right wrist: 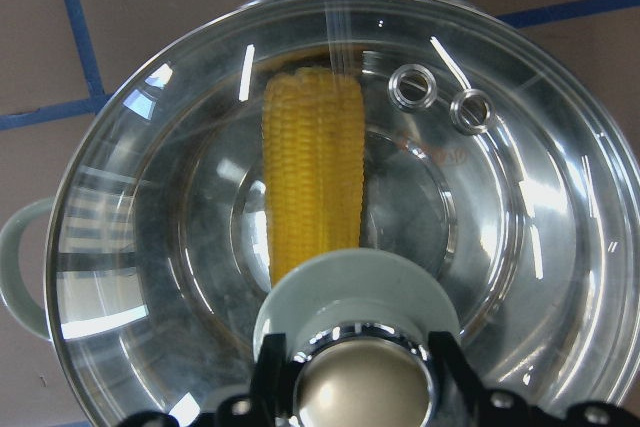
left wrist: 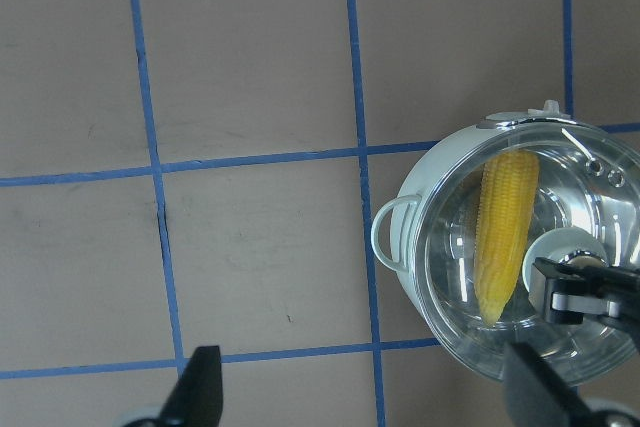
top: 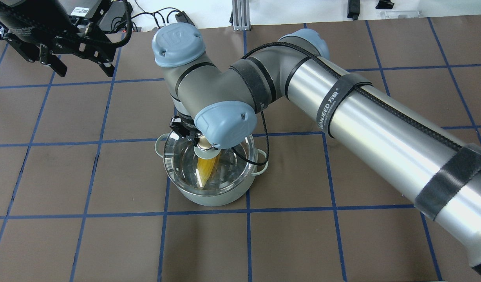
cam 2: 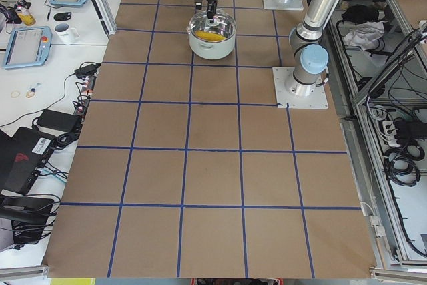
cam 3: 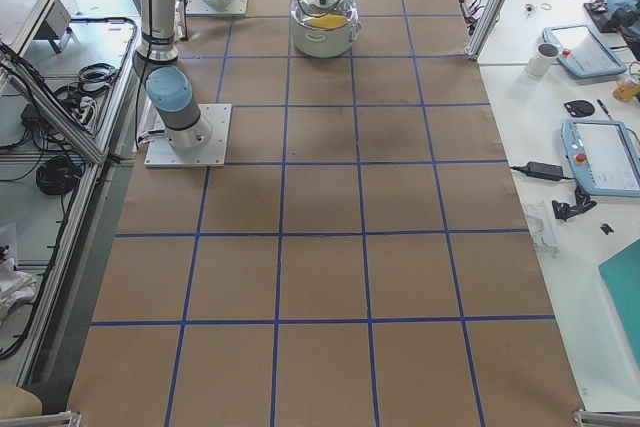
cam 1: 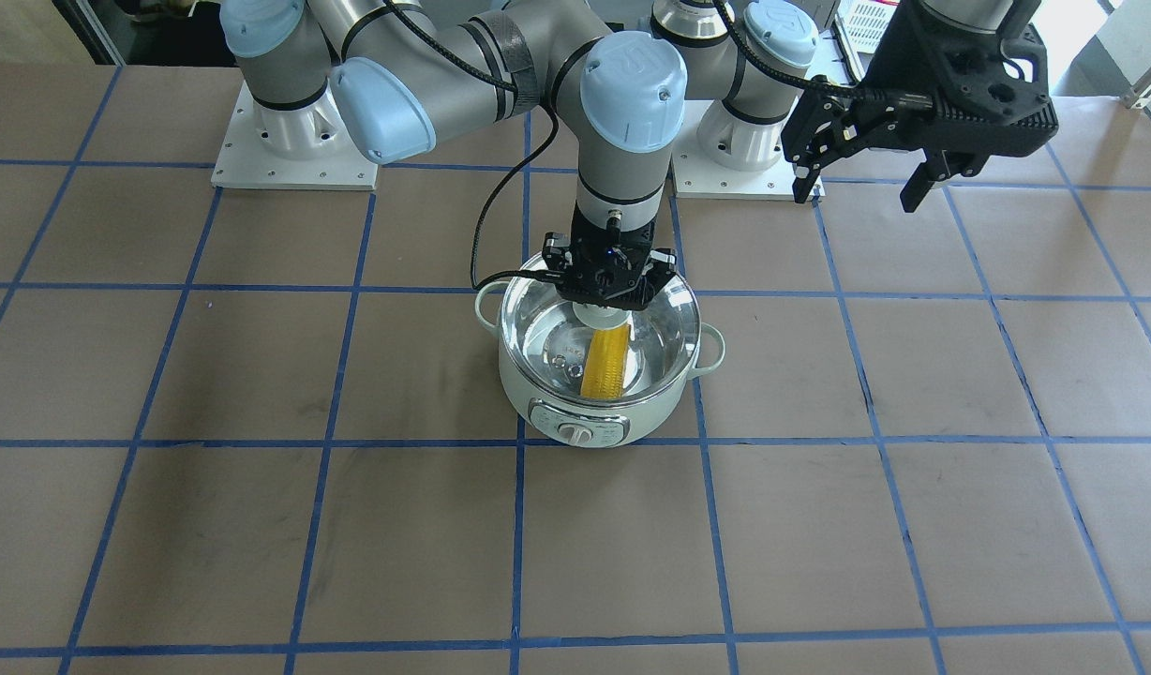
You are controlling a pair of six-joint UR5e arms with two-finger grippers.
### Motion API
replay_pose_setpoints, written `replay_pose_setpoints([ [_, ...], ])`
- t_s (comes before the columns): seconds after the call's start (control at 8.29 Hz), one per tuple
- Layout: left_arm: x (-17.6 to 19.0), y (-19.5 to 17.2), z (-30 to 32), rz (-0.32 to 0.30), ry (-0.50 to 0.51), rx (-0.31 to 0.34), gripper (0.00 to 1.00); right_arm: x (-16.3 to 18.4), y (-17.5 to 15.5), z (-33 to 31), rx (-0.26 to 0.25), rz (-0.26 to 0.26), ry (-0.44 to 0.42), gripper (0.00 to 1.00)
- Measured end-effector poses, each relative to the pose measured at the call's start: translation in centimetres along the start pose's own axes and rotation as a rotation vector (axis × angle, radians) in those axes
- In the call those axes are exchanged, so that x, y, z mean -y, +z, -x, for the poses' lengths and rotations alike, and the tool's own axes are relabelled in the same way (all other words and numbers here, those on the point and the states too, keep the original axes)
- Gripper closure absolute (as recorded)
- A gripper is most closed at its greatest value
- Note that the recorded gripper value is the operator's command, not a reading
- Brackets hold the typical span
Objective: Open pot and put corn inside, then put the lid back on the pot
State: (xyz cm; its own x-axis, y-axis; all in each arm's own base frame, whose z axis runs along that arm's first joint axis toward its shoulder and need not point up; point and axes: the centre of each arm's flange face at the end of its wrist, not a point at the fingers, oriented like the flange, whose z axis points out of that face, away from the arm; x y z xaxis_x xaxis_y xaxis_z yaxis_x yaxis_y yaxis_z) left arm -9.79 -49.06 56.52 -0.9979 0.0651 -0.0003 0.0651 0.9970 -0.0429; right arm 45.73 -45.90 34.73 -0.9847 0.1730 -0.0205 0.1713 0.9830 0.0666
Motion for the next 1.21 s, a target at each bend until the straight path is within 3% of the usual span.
replay_pose_setpoints([
  [0.6, 0.0, 0.1, 0.2, 0.006, 0.0, 0.008, 0.0, 0.5, -1.7, -1.0, 0.012, -0.021, 0.006, 0.0],
  [0.96, -0.6, -1.1, 0.1, -0.027, -0.007, 0.007, 0.0, 3.3, -8.6, -8.2, 0.038, -0.052, 0.068, 0.0],
  [1.21, -0.8, -0.2, -0.3, -0.006, -0.03, 0.005, 0.0, 4.9, -12.7, -14.6, 0.035, -0.057, 0.026, 0.0],
])
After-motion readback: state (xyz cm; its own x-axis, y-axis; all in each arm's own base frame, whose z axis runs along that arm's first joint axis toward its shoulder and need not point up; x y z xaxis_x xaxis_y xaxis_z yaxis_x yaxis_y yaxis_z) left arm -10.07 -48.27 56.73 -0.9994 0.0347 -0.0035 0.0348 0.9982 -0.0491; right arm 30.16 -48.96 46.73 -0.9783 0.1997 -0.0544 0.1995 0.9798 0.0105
